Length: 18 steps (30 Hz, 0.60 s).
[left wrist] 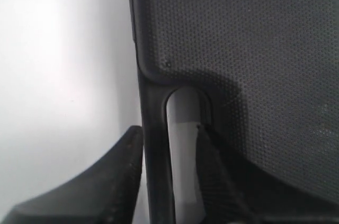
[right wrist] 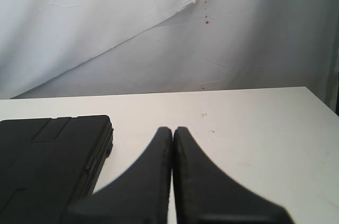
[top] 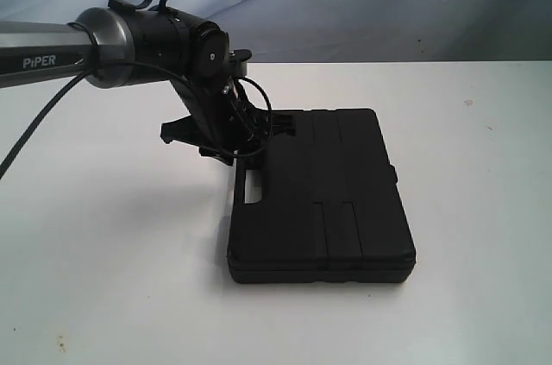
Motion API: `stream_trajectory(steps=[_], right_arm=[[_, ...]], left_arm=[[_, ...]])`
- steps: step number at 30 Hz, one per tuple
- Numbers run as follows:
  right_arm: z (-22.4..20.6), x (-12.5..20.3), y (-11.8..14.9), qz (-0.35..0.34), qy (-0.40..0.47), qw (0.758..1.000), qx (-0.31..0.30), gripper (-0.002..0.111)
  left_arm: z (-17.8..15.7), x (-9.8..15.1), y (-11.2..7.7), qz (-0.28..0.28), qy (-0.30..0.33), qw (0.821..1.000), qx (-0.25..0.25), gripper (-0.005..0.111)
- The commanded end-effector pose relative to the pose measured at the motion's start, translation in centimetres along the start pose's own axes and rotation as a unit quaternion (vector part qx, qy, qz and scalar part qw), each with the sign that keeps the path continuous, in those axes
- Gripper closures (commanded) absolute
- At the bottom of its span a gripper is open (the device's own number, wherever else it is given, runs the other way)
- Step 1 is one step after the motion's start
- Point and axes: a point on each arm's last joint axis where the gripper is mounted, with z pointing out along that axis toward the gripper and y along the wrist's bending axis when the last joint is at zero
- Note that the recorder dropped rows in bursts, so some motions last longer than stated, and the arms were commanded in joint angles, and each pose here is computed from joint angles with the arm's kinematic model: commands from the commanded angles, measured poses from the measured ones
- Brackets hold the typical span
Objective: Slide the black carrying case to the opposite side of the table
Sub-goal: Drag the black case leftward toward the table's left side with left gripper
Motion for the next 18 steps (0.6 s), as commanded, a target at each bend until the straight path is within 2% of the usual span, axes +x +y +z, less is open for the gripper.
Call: stream_trajectory(steps=[1, 6, 18], right_arm=[[0.0, 0.0, 0.0, -0.002, -0.006, 1.0, 0.003, 0.108], [0.0, 0.0, 0.0, -0.002, -0.006, 1.0, 0.003, 0.108], [0.0, 0.0, 0.0, -0.002, -0.006, 1.0, 0.003, 0.108]], left_arm=[[-0.2, -0.1, -0.4, 0.007, -0.009, 1.0, 0.005, 0.073], [0.0, -0.1, -0.4, 0.008, -0.009, 1.0, 0.004, 0.073], [2.9, 0.8, 0.0, 0.004, 0.03, 0.999, -0.013, 0.073]])
